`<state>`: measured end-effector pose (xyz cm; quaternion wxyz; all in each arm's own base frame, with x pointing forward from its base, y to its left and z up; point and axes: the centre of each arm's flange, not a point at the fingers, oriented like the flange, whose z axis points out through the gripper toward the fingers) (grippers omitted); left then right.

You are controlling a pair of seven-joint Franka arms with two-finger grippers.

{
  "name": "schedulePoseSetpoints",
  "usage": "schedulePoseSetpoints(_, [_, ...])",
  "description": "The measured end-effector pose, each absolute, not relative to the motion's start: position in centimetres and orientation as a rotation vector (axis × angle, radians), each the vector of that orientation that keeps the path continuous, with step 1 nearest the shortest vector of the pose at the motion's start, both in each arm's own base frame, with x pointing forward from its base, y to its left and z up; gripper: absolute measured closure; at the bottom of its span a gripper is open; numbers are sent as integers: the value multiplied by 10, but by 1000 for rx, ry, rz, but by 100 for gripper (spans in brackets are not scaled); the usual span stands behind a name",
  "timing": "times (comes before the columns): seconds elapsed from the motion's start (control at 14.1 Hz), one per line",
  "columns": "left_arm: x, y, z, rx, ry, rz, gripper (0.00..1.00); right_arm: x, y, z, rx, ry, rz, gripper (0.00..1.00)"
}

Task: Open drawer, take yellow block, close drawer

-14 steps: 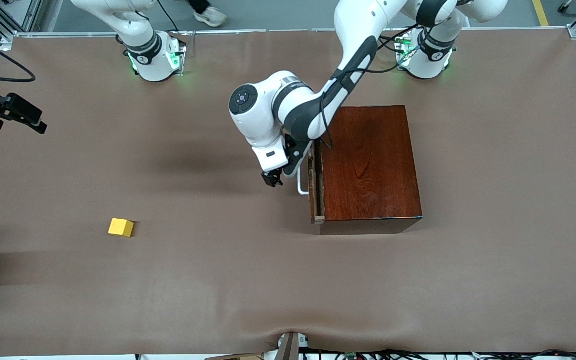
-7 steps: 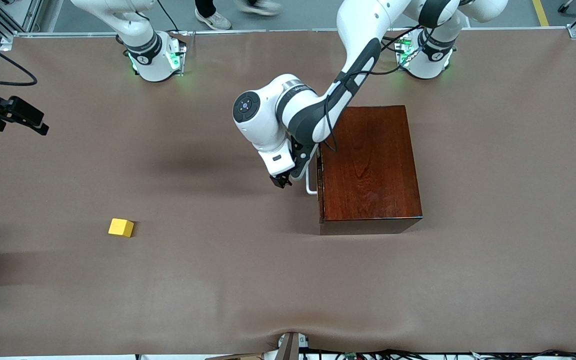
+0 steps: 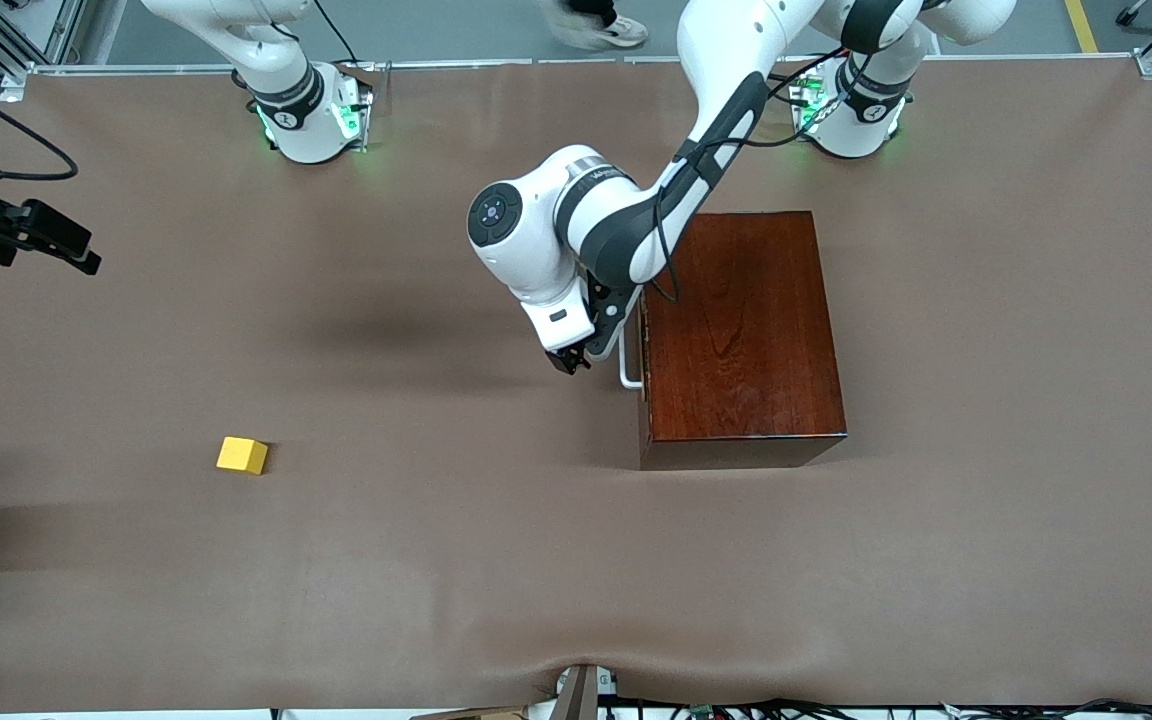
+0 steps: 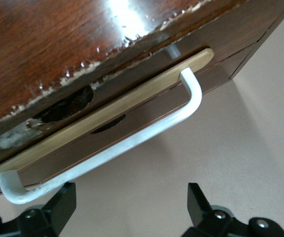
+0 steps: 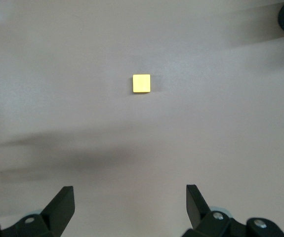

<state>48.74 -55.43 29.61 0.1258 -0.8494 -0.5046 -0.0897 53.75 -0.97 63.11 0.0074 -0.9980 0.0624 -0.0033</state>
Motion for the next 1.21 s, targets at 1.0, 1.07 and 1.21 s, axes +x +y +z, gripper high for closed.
schedulePoseSetpoints(1.0, [522,-497,495,-2771,-1378,-297,0,538,-5,629,-3121,184,-6,0])
schedulePoseSetpoints(1.07, [531,-476,515,-2790,-1362,-283,0,538,-5,629,-3121,184,-6,0])
schedulePoseSetpoints(1.21, [548,-429,552,-2837,-1295,-236,0,538,-5,629,-3121,184,-6,0])
